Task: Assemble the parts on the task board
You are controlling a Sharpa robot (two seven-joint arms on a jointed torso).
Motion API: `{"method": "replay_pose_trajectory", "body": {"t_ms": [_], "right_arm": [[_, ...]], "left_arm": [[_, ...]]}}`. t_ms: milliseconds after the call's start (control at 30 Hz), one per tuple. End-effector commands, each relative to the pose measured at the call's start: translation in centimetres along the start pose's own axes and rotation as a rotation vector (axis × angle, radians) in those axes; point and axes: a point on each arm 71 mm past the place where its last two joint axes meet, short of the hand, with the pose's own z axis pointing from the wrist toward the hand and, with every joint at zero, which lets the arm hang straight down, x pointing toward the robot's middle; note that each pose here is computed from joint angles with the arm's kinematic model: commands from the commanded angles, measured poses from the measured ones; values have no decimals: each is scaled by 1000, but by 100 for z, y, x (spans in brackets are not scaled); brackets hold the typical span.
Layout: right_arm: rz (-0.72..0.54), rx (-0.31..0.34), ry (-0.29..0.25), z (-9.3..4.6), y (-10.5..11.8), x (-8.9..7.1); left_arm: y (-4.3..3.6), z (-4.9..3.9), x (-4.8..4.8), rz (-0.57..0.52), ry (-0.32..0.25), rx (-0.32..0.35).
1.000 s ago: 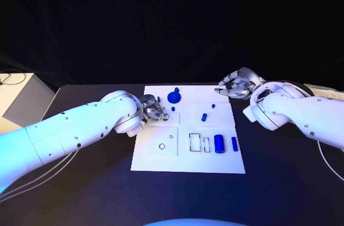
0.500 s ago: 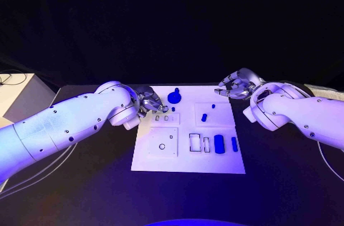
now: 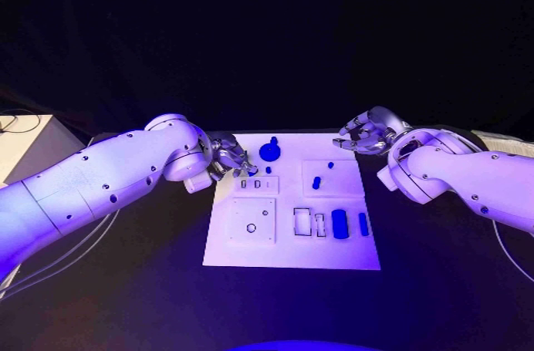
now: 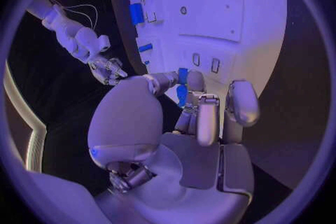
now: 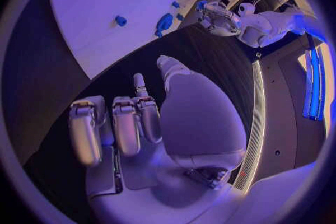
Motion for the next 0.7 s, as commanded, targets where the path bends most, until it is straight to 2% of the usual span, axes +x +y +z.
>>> {"method": "replay_pose_trajectory", "body": {"t_ms": [33, 100, 367, 500, 700], "right_arm": [[-15, -11, 10, -2, 18, 17], [-16, -12, 10, -1, 24, 21], [-17, -19, 15, 6, 59, 46], [-17, -22, 17, 10, 76, 58], [-18, -24, 21, 13, 94, 72]], "left_arm": [[-47, 8, 21, 74, 175, 0], [-85, 21, -23, 124, 217, -17], [-229, 120, -127, 260, 297, -84], [-305, 176, -155, 299, 322, -109], [-395, 236, -192, 344, 329, -141]]}}
